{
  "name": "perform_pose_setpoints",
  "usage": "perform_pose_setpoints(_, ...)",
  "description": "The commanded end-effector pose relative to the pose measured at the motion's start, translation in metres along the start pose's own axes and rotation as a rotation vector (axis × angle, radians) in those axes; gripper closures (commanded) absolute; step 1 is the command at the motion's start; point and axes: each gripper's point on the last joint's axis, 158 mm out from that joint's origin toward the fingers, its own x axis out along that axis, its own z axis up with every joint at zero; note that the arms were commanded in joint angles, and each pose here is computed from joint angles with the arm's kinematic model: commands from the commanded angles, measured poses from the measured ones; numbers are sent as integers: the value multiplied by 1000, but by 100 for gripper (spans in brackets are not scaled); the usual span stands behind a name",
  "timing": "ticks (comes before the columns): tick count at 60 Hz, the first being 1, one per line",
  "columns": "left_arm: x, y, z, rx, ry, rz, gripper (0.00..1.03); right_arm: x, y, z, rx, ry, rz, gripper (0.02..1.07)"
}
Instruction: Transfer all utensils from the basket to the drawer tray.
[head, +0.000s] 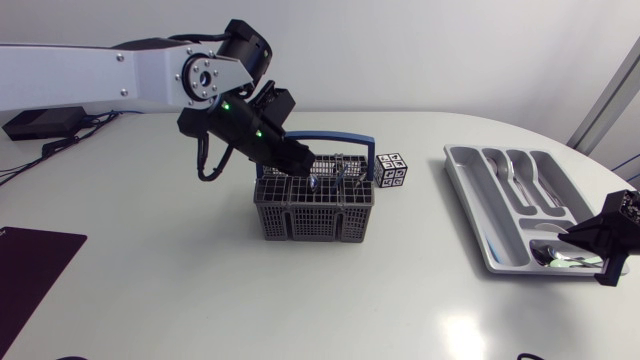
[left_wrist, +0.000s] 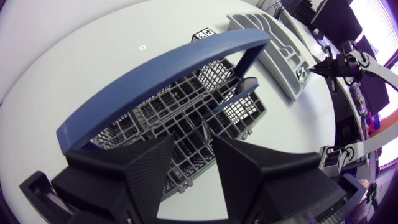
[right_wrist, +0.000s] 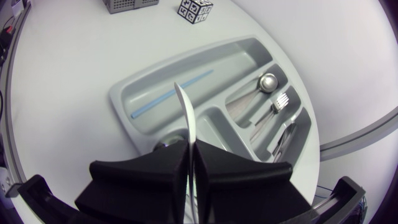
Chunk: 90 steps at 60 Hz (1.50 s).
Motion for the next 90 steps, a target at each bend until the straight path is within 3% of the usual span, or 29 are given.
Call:
perform_pose_setpoints(1, -1, -1, -7, 14, 0, 6, 58, 6, -9, -17, -38, 18, 20, 98)
perform_pose_setpoints(29, 8, -2, -12, 45, -33, 50, 58, 36, -17, -69, -88, 143, 48, 94)
perform_pose_setpoints(34, 8, -2, -10, 47, -43, 52, 58, 39, -20, -75, -96, 159, 37, 87)
perform_pose_setpoints(46, 11, -6, -8, 55, -59, 52, 58, 30, -28, -74, -89, 162, 0, 44)
perform_pose_setpoints(50, 13, -6, -8, 55, -62, 51, 58, 26, -29, -70, -76, 159, -13, 35)
perform_pose_setpoints(57, 18, -12, -8, 53, -56, 43, 58, 23, -25, -60, -54, 148, -17, 32)
perform_pose_setpoints(64, 21, -13, -3, 40, -64, 40, 58, 19, -17, -44, -36, 116, -26, 21)
perform_pose_setpoints(73, 27, -11, -4, 12, -54, 38, 58, 15, -7, -20, -5, 84, -30, 16)
perform_pose_setpoints(90, 37, -8, -7, -15, -35, 36, 62, 13, 38, 39, 22, -8, 34, 16)
